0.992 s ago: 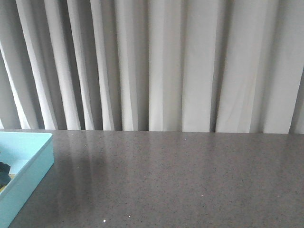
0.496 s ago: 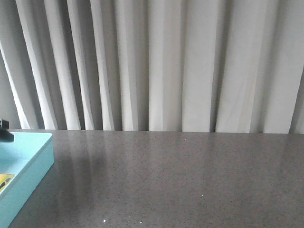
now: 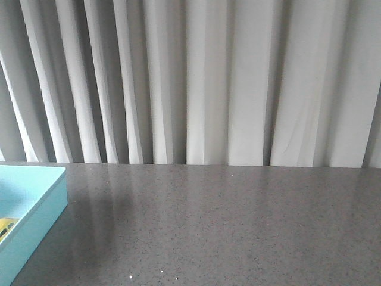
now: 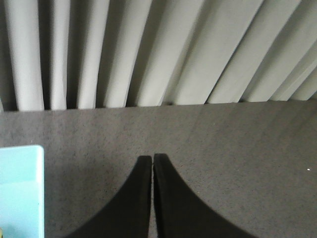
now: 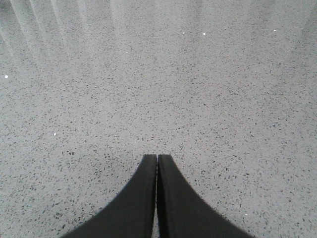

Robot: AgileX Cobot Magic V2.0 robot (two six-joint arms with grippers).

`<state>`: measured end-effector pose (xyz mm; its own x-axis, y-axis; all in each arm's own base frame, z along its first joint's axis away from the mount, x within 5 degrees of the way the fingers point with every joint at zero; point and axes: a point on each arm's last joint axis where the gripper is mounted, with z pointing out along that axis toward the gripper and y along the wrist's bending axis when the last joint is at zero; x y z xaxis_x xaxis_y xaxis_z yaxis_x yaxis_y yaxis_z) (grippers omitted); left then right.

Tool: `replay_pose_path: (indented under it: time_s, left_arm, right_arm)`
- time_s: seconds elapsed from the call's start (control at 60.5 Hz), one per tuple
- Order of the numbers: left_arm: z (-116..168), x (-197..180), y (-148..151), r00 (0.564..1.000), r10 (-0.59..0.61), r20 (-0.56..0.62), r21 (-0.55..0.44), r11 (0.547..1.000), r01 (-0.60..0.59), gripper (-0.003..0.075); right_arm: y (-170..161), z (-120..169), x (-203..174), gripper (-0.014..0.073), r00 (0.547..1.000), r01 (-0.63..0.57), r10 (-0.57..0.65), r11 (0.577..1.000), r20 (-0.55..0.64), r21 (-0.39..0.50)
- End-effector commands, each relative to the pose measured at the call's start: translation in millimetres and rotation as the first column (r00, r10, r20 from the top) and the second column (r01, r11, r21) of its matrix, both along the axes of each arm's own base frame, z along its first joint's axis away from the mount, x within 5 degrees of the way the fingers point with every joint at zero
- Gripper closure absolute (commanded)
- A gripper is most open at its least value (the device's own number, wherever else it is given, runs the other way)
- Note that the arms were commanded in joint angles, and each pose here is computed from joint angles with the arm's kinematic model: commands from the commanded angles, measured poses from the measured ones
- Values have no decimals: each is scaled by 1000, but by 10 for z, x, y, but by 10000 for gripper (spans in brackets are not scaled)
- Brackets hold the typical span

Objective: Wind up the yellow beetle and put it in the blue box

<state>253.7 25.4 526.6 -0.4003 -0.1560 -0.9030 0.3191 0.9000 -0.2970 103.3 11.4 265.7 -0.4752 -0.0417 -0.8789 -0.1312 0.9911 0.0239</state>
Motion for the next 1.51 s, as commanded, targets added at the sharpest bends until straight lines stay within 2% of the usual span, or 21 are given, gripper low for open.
replay_pose_path:
  time_s: [0.0, 0.083, 0.182, 0.314, 0.364, 0.38, 0.397, 0.43, 0.513, 0.546, 0.562, 0.579, 0.645, 0.678, 0.711, 0.844, 0.926, 0.976, 1.108, 1.356, 1.489]
  left_arm:
    - [387, -640, -234, 985, 2, 170, 45, 999, -9, 727]
    - [442, -1113, -371, 970, 27, 242, 90, 995, -50, 727]
    - [342, -1637, -508, 940, 80, 332, 104, 987, -121, 727]
    - [-57, -2236, -654, 869, 165, 466, 41, 977, -208, 727]
    - [-314, -2391, -678, 842, 207, 499, -4, 972, -237, 727]
    - [-372, -2505, -702, 814, 222, 537, -22, 968, -250, 727]
    - [-484, -2518, -696, 809, 238, 537, -37, 965, -260, 727]
    - [-659, -2636, -701, 766, 274, 581, -73, 955, -287, 727]
    - [-1089, -2920, -695, 627, 343, 699, -141, 926, -349, 727]
    - [-1260, -2993, -701, 592, 335, 733, -115, 919, -377, 727]
    - [-1322, -3007, -709, 591, 323, 739, -91, 918, -387, 727]
    - [-1367, -2955, -696, 615, 311, 725, -57, 916, -396, 727]
    - [-1499, -2798, -751, 794, 211, 570, 80, 947, -310, 727]
    - [-1517, -2772, -762, 831, 185, 524, 69, 964, -257, 727]
    - [-1505, -2721, -739, 849, 180, 498, 46, 971, -233, 727]
    - [-1460, -2581, -651, 851, 180, 493, 1, 978, -208, 727]
    - [-1492, -2484, -592, 849, 157, 504, 74, 972, -224, 726]
    - [-1550, -2414, -567, 860, 140, 490, 102, 971, -216, 727]
    - [-1788, -2246, -537, 901, 117, 418, 96, 980, -172, 726]
    - [-2128, -2067, -462, 908, 182, 376, 77, 971, -226, 726]
    - [-2351, -1996, -413, 919, 181, 351, 200, 944, -262, 726]
  right_arm:
    - [-17, 127, 34, 601, 997, 18, -18, 1000, 80, -4]
    - [-17, 127, 34, 601, 997, 18, -18, 1000, 80, -4]
    - [-17, 127, 34, 601, 997, 18, -18, 1000, 80, -4]
    - [-17, 127, 34, 601, 997, 18, -18, 1000, 80, -4]
    - [-17, 127, 34, 601, 997, 18, -18, 1000, 80, -4]
    - [-17, 127, 34, 601, 997, 18, -18, 1000, 80, -4]
    - [-17, 127, 34, 601, 997, 18, -18, 1000, 80, -4]
    - [-17, 127, 34, 601, 997, 18, -18, 1000, 80, -4]
    - [-17, 127, 34, 601, 997, 18, -18, 1000, 80, -4]
    - [-17, 127, 34, 601, 997, 18, -18, 1000, 80, -4]
    - [-17, 127, 34, 601, 997, 18, -18, 1000, 80, -4]
    - [-17, 126, 39, 601, 997, 19, -18, 1000, 80, -4]
    - [-16, 126, 31, 601, 997, 17, -17, 1000, 79, -4]
    - [-15, 125, 27, 601, 997, 16, -16, 1000, 78, -4]
    - [-15, 123, 34, 601, 997, 17, -17, 1000, 76, 0]
    - [-10, 120, 31, 601, 997, 15, -16, 1000, 70, 8]
    - [-10, 118, 30, 601, 998, 15, -15, 1000, 68, 8]
    - [-10, 119, 31, 601, 998, 15, -15, 1000, 69, 8]
    - [-10, 118, 30, 601, 998, 15, -15, 1000, 68, 8]
    - [-10, 118, 31, 601, 998, 15, -15, 1000, 68, 8]
    - [-10, 118, 31, 601, 998, 15, -15, 1000, 68, 8]
